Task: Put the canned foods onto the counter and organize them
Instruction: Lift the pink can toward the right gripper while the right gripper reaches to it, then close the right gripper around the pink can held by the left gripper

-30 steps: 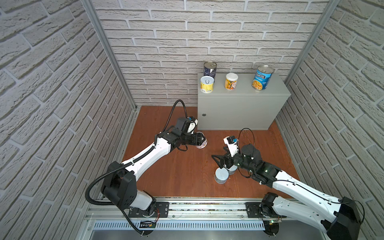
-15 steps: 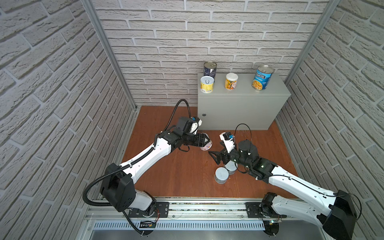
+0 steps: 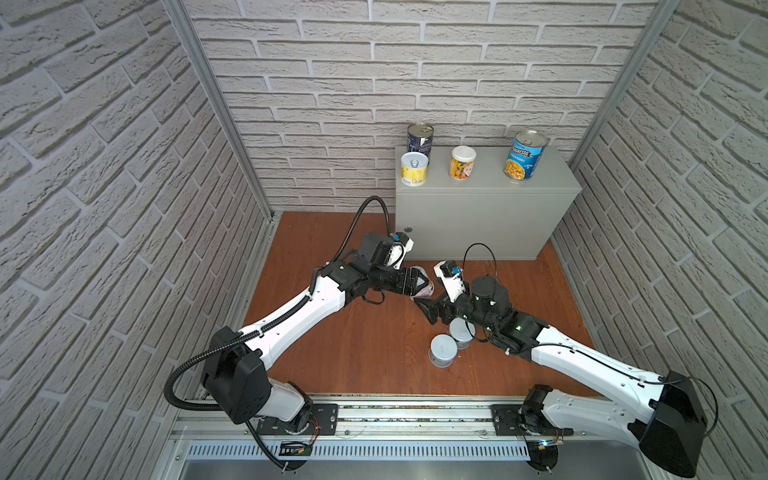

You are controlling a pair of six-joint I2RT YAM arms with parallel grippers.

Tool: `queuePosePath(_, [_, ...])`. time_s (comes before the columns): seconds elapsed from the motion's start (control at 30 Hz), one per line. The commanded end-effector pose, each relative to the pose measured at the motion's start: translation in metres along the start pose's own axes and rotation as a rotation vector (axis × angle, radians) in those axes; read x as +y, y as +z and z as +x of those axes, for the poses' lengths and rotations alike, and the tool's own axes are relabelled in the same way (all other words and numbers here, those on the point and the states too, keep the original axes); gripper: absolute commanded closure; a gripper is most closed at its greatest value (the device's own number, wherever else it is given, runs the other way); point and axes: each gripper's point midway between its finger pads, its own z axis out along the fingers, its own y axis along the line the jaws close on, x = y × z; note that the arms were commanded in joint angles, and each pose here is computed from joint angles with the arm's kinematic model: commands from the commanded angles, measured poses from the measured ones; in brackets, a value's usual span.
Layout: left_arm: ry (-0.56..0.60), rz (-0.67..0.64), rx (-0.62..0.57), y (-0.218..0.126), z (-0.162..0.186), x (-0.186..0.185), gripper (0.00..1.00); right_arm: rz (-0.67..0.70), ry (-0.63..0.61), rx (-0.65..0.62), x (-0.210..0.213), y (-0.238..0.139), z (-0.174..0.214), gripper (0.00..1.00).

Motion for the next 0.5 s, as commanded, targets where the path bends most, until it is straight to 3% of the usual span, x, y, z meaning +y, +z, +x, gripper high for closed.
queuePosePath(0.0, [0.078,0.124,-0.119,-0.017,-0.032,-0.037,0.54,-0.018,-0.020,-0.109,0.007,-0.005,-0.032,0.05])
queuePosePath(0.47, [0.061,0.200,-0.112,-0.020,-0.034,-0.051,0.54,0.004,-0.066,-0.094,0.005,-0.003,-0.034,0.07])
